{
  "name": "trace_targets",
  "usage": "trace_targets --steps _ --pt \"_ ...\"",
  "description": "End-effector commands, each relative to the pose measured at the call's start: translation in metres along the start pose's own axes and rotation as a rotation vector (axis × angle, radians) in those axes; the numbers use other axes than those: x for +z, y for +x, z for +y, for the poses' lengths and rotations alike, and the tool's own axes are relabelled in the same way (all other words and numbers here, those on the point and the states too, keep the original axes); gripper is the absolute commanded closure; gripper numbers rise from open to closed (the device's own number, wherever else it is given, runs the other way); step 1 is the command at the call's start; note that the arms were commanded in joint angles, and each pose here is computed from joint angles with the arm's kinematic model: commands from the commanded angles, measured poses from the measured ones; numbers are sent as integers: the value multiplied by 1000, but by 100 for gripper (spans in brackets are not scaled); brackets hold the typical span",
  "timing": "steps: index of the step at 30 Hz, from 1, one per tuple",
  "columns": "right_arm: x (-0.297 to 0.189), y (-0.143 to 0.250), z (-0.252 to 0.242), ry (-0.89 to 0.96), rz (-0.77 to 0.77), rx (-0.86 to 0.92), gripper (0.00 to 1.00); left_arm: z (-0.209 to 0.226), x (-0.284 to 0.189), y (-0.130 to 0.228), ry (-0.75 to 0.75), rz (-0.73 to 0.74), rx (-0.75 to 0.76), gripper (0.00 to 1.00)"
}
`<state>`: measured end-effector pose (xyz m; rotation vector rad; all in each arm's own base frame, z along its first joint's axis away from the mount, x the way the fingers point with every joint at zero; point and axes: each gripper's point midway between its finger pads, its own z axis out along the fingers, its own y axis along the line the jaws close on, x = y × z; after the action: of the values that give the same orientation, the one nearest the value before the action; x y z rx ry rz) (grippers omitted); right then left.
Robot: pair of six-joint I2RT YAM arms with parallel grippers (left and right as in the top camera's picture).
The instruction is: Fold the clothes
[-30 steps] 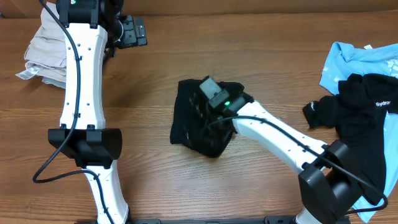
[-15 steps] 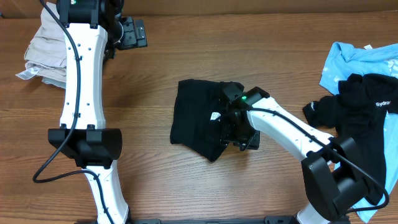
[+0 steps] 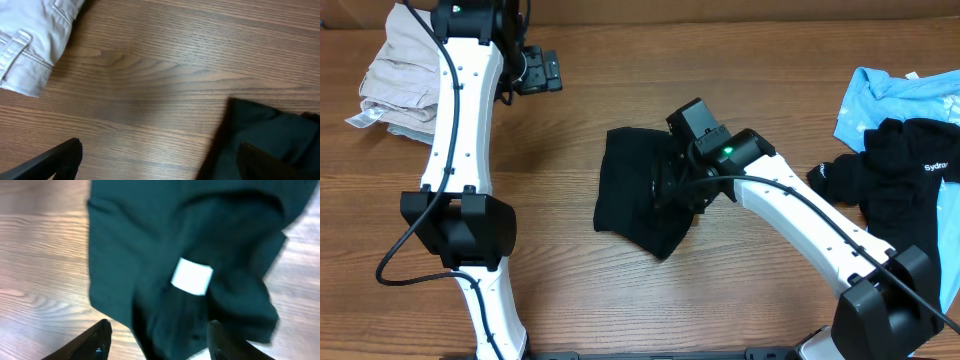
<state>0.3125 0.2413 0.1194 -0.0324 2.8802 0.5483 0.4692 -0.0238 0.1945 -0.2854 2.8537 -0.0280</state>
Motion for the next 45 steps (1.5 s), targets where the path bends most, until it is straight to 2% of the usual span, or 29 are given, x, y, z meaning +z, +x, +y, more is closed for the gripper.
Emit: trace_targets --steps 1,4,10,15,24,26,28,30,39,45 --pt "10 -1 16 -38 1 -61 37 -8 2 1 27 4 24 0" --pt "31 -2 26 -49 2 -87 39 -9 2 1 28 1 25 0" --pt "68 -3 13 35 7 -52 45 -9 2 1 27 2 25 0" --pt "80 -3 -2 131 -11 -41 45 -9 2 1 27 2 25 0" --pt "96 6 -4 150 21 -54 45 -9 2 1 27 1 25 0" --pt "96 6 -4 150 22 -53 53 -9 2 1 27 1 25 0" --pt "94 6 -5 154 25 -46 74 -9 2 1 27 1 25 0" --pt "87 2 -7 163 29 -33 87 -9 2 1 27 1 26 0" --pt "12 -27 -21 208 39 65 88 -8 2 1 24 1 42 0" --pt "-11 -6 -75 319 170 191 87 -8 2 1 23 0 67 0"
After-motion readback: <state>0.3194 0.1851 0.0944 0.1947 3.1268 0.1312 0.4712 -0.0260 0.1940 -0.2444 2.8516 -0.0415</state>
